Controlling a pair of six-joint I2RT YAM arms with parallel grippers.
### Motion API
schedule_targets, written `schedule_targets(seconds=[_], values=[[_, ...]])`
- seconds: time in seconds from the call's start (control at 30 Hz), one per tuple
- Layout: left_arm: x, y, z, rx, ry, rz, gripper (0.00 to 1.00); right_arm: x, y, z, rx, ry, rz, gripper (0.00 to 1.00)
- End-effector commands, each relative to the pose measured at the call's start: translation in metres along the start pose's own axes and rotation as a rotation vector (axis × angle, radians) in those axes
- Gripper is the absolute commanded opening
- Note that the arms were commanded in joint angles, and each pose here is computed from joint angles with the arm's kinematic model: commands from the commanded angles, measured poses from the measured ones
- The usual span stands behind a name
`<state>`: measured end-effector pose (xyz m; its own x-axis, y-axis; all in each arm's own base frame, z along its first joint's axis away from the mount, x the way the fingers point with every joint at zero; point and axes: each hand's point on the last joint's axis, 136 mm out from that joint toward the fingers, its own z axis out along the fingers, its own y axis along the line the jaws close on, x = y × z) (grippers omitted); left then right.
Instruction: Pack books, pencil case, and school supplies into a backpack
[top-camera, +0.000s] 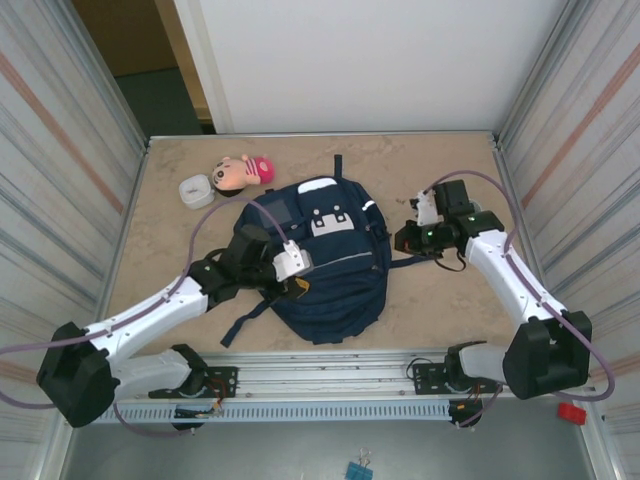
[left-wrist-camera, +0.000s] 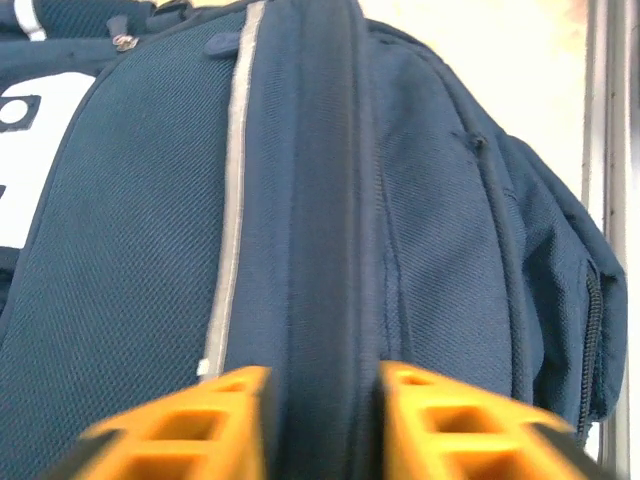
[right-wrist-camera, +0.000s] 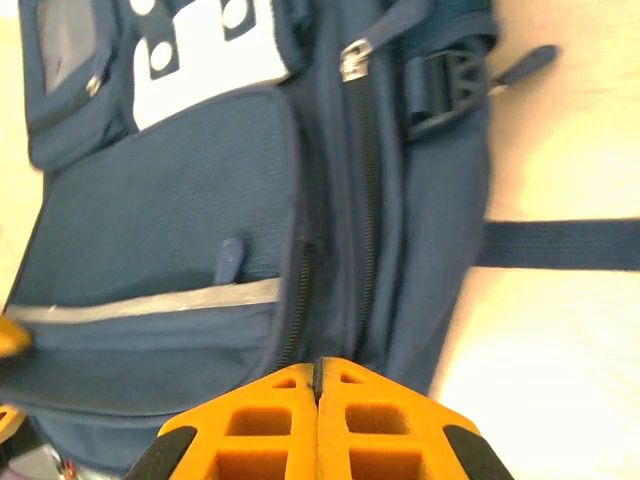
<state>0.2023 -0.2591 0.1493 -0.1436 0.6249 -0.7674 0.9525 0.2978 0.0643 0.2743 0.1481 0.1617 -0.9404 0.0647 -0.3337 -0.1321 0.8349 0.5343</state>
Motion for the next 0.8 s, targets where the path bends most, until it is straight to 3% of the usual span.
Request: schedule_targets(seconds=[0.0,0.13,0.33,0.5,0.53,0.63,0.77], values=[[-0.015,0.006,-0.008,-0.033,-0.018,-0.033,0.63,0.011,0.03,-0.001,-0.05,0.004,-0.113,0.0],[-0.048,0.001,0.005,-0.067,-0.035,-0.003,0.72,0.023,0.02,0.003,-0.005,0.014,-0.096,0.0],[-0.079,-0.007,0.06,-0.08,0.023,0.069,0.77,0.019,0.019,0.009,-0.029,-0.002,-0.076,0.41],[-0.073,-0.002,0.105,-0.081,0.105,0.078,0.75,0.01,0.016,0.003,-0.061,-0.077,-0.074,0.5],[-0.069,0.002,0.111,-0.1,0.122,0.078,0.7,0.008,0.014,-0.001,-0.064,-0.104,-0.082,0.51],[-0.06,0.009,0.117,-0.129,0.143,0.087,0.33,0.001,0.01,-0.016,-0.068,-0.207,-0.135,0.53],[-0.062,-0.004,0.102,-0.043,0.078,0.097,0.06,0.001,0.028,-0.038,-0.158,-0.381,-0.377,0.53]])
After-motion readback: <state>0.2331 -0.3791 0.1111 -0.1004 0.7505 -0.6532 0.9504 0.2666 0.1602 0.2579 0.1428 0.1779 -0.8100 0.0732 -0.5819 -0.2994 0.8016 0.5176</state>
